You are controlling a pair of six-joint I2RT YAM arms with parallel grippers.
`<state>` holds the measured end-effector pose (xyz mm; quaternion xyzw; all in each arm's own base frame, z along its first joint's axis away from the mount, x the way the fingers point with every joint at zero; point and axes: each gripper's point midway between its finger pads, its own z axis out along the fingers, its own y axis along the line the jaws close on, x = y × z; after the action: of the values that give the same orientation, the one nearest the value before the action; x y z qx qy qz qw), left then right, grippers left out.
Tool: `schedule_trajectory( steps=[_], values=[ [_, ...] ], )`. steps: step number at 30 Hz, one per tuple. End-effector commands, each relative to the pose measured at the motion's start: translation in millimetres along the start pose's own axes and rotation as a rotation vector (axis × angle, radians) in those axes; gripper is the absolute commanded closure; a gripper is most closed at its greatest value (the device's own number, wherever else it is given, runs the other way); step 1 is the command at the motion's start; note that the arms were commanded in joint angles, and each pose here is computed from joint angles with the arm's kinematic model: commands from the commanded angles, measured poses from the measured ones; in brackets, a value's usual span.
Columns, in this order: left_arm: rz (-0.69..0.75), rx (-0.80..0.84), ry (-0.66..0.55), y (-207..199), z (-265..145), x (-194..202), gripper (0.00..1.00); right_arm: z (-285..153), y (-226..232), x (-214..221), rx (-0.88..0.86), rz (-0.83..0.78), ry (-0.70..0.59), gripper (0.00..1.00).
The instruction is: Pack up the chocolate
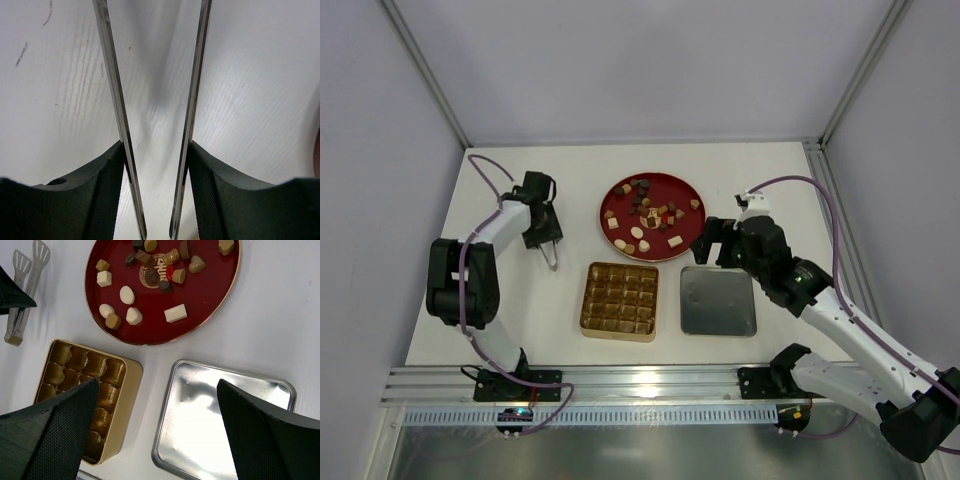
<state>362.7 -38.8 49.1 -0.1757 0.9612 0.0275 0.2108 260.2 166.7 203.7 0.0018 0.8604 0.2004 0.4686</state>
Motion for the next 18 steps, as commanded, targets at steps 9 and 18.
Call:
schedule_trajectory(
  steps=[9,18],
  values=[
    [0.006,0.037,-0.101,5,-67,-24,0.48,3,6,-10,-0.018,0.013,-0.038,0.0],
    [0.012,0.08,-0.114,6,-105,-26,0.47,2,5,-12,-0.01,0.012,-0.039,0.0]
  ],
)
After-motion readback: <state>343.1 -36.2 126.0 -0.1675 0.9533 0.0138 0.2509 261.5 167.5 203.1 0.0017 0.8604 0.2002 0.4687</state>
